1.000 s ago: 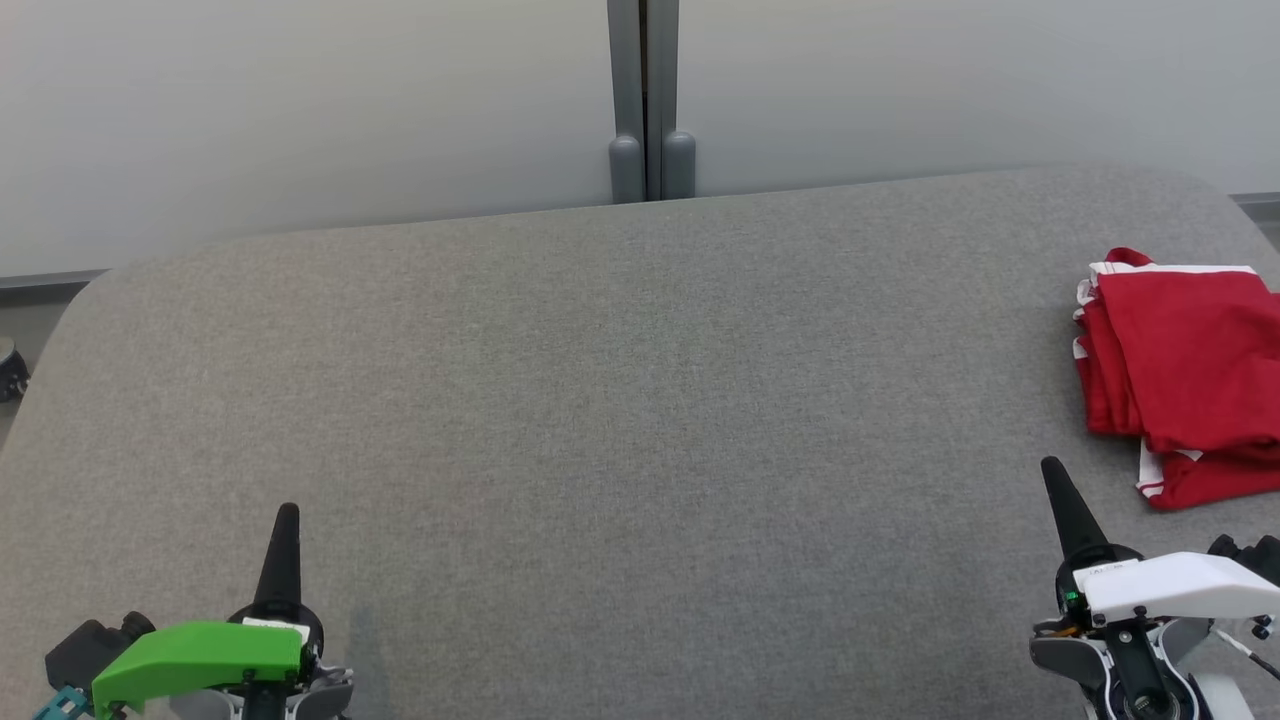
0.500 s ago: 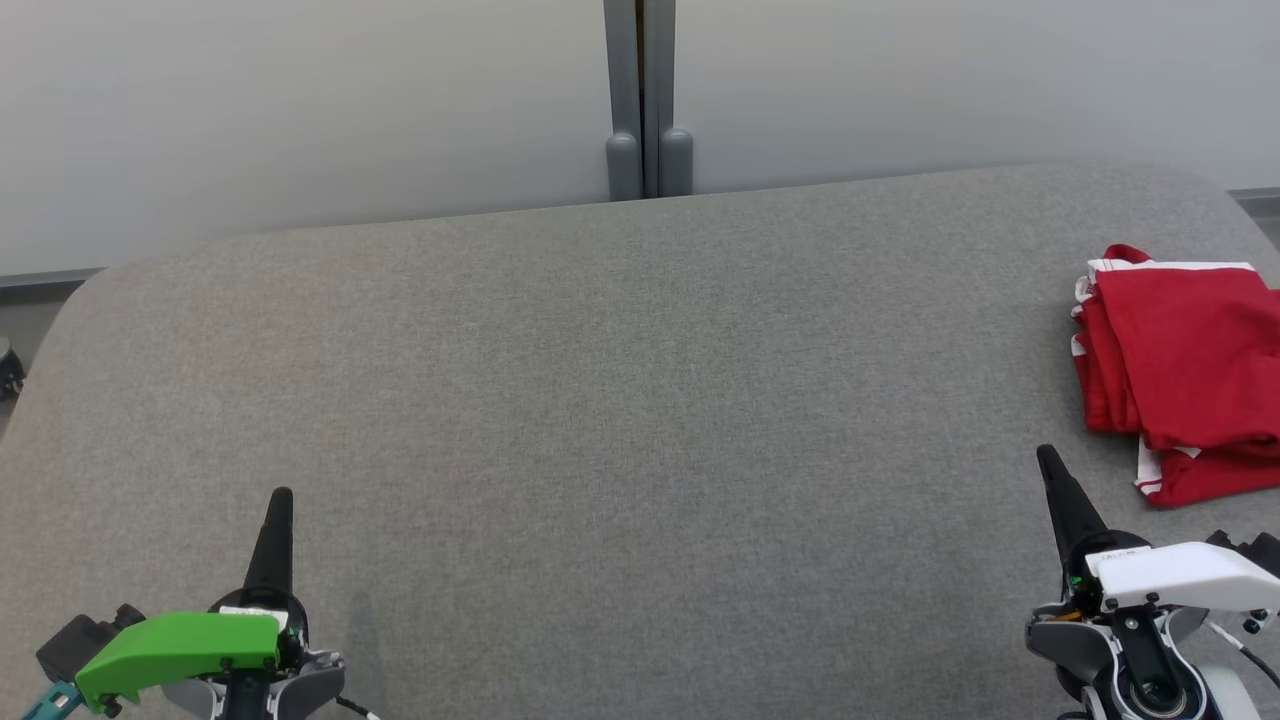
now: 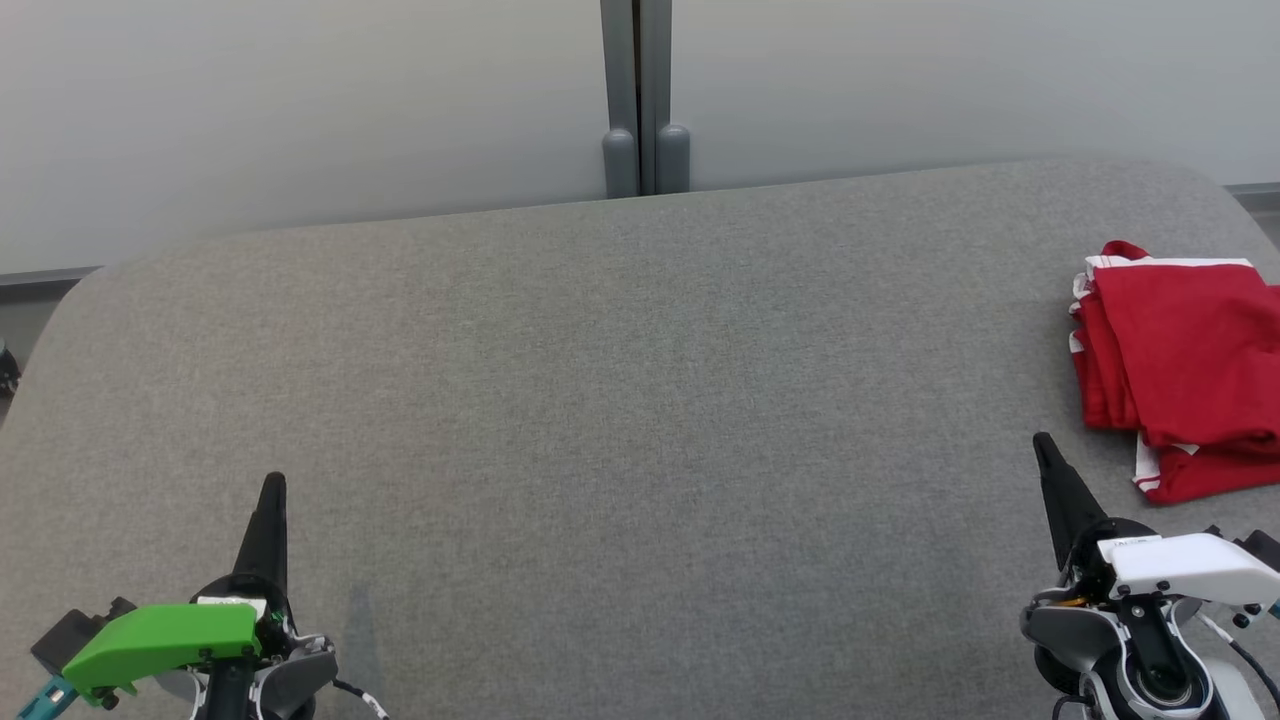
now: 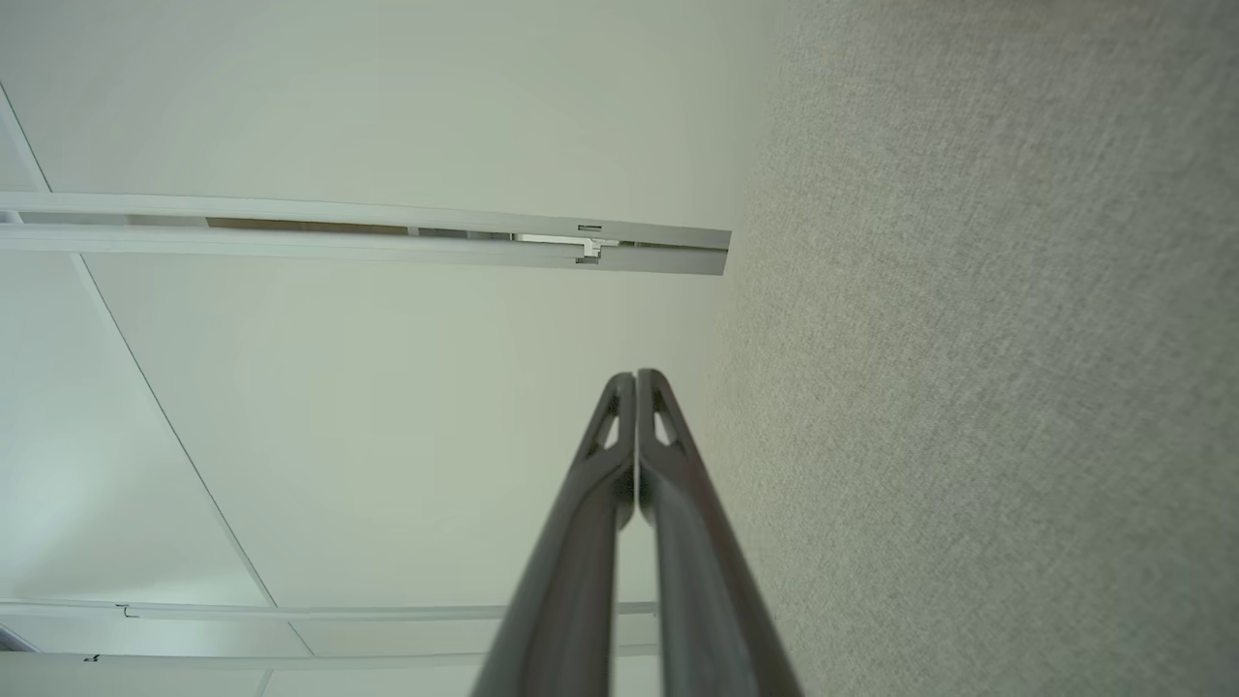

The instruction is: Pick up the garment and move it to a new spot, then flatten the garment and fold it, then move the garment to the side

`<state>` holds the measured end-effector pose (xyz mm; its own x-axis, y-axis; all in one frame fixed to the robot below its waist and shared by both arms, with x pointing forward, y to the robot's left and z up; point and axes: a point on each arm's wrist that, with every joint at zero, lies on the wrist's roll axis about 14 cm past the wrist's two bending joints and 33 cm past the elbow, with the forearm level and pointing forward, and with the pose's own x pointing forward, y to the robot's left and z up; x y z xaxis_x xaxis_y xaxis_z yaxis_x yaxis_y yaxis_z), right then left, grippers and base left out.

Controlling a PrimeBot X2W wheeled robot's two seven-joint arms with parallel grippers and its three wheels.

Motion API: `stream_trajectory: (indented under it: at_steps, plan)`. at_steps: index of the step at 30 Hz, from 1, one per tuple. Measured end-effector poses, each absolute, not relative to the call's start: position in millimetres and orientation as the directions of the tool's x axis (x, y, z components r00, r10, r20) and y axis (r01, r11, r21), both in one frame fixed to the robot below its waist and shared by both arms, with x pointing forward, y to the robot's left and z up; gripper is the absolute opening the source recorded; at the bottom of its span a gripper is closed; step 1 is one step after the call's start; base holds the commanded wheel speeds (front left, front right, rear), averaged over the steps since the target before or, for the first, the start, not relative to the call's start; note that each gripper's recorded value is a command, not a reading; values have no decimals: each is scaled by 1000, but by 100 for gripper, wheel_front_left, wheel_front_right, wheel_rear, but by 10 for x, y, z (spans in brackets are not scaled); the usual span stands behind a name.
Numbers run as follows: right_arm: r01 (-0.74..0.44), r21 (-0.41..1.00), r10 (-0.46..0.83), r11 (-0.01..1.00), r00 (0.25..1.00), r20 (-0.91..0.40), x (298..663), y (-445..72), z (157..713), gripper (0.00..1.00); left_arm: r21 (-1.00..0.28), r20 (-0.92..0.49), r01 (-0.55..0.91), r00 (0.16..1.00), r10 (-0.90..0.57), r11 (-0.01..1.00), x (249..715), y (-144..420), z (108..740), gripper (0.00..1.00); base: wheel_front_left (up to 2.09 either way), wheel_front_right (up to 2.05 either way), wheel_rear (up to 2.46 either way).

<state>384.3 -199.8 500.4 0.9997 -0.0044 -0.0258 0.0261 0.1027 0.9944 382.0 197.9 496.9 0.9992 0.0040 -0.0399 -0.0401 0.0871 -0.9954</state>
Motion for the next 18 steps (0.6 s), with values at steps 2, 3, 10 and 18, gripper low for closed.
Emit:
stream_trajectory:
  at_steps: [2,3,10,18]
  plan:
    - [26,996,-1,88,1000,-26,3844,-1995,5002,0,-997,-39,-39,999,4,74,3822,1980,4970,0,0,0,0]
    - [25,996,-2,80,1000,-25,3846,-1997,5005,0,-997,-37,-37,999,2,65,3825,1979,4973,0,0,0,0]
    - [15,999,-1,29,1000,-15,3864,-2001,5029,0,-999,-26,-26,1000,-1,23,3852,1983,5004,0,0,0,0]
    - [5,1000,0,-1,1000,-5,3884,-1999,5057,0,-1000,-11,-11,1000,-2,-7,3876,1988,5041,0,0,0,0]
